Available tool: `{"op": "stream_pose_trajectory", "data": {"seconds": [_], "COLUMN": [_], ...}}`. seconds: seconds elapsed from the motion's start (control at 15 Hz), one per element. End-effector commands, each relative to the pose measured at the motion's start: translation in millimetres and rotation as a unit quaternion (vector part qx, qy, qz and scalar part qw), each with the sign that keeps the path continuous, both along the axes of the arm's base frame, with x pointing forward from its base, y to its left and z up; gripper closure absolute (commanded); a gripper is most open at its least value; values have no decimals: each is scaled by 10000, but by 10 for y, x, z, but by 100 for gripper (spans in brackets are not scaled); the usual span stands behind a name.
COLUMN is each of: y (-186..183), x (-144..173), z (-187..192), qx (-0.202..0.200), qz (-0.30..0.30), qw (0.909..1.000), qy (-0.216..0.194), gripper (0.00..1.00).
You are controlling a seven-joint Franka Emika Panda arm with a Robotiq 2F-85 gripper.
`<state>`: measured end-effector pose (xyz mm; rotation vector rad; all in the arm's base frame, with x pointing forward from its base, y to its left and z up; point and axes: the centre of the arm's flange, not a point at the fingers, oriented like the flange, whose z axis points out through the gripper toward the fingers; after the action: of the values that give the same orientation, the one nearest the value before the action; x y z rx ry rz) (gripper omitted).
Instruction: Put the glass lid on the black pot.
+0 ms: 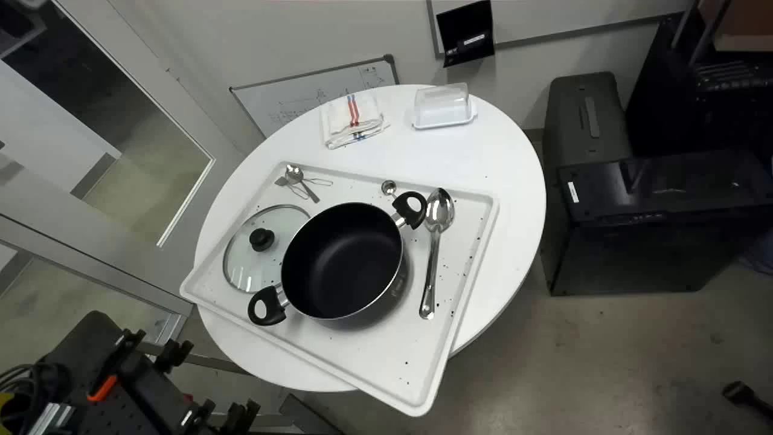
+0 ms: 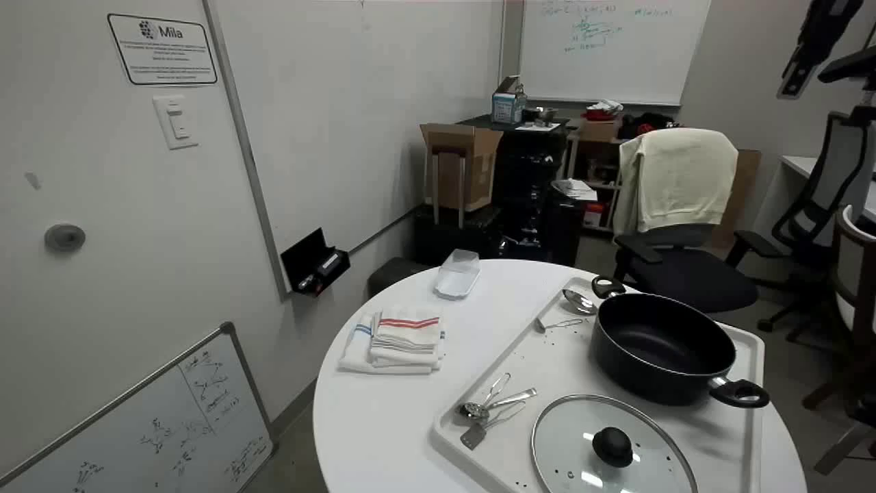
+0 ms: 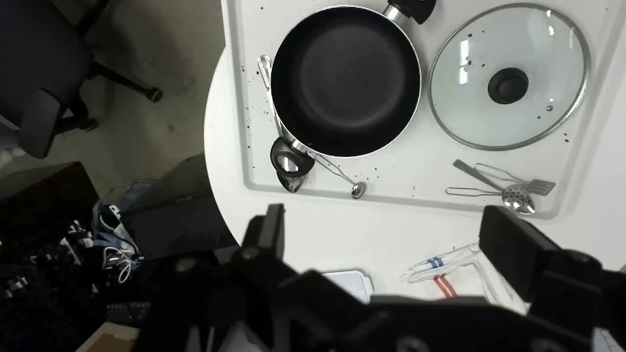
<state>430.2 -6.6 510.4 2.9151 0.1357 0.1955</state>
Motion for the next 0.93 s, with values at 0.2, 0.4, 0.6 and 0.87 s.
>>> {"op": "stream_pose_trajectory", "data": {"seconds": [0.2, 0.4, 0.6, 0.87], "y": [0, 0, 0, 6], "x": [0, 0, 0, 111], "z": [1, 1, 1, -80], "qx": [0, 0, 0, 115], "qz": [0, 0, 0, 343], "qw": [10000, 10000, 10000, 9993], "qy": [-1, -1, -1, 123], "gripper": [0, 0, 0, 0]}}
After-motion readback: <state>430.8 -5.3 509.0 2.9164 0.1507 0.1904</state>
